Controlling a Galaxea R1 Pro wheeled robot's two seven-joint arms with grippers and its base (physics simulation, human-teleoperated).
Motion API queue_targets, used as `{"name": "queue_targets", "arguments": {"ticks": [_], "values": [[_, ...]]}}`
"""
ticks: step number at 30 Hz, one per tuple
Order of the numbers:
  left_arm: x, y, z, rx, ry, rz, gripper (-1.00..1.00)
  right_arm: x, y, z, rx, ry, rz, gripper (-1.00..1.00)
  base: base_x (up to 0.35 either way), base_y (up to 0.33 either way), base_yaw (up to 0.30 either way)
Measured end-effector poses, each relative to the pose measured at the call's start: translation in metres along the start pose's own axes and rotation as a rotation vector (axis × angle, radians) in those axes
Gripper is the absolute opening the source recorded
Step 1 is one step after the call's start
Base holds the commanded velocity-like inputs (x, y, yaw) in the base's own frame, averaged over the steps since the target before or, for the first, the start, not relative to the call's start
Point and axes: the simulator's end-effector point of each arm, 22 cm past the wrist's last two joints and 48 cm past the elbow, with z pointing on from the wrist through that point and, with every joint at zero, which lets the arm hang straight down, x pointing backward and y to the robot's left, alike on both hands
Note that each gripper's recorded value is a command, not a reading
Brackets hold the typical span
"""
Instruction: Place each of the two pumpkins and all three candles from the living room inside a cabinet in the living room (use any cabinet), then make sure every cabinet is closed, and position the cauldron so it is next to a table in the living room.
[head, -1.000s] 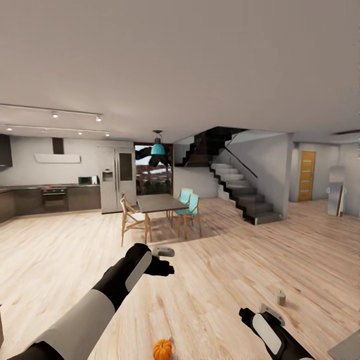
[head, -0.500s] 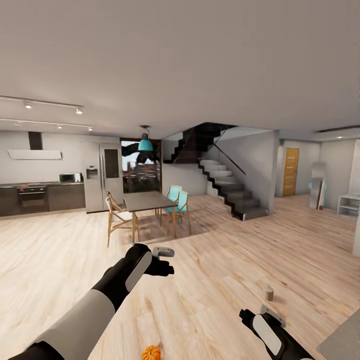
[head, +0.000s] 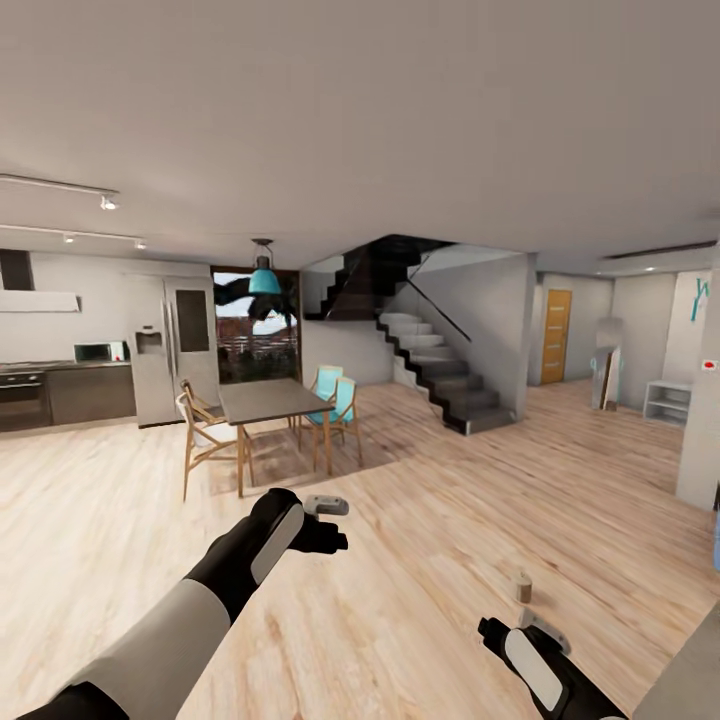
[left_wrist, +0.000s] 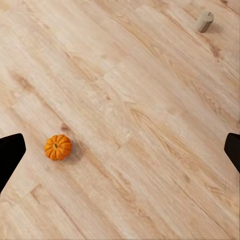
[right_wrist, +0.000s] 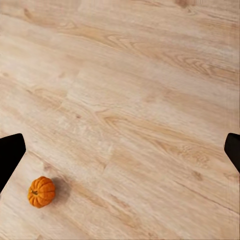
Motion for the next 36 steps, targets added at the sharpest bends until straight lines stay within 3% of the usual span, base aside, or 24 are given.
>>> {"name": "queue_targets", "arguments": {"ticks": [8, 29, 36], "values": [[0.001, 0.0, 0.002, 0.0, 0.004, -0.001, 1.0, -0.005, 0.0, 0.001, 0.001, -0.027, 0.009, 1.0, 0.335, 0.0, -0.021], [0.007, 0.002, 0.01, 0.003, 0.021, -0.005, 1.0, 0.003, -0.002, 0.006, 0.01, -0.012, 0.01, 1.0, 0.335, 0.0, -0.072], [0.007, 0.001, 0.011, 0.003, 0.022, -0.005, 1.0, 0.004, -0.001, 0.006, 0.009, -0.011, 0.009, 1.0, 0.335, 0.0, -0.204]]}}
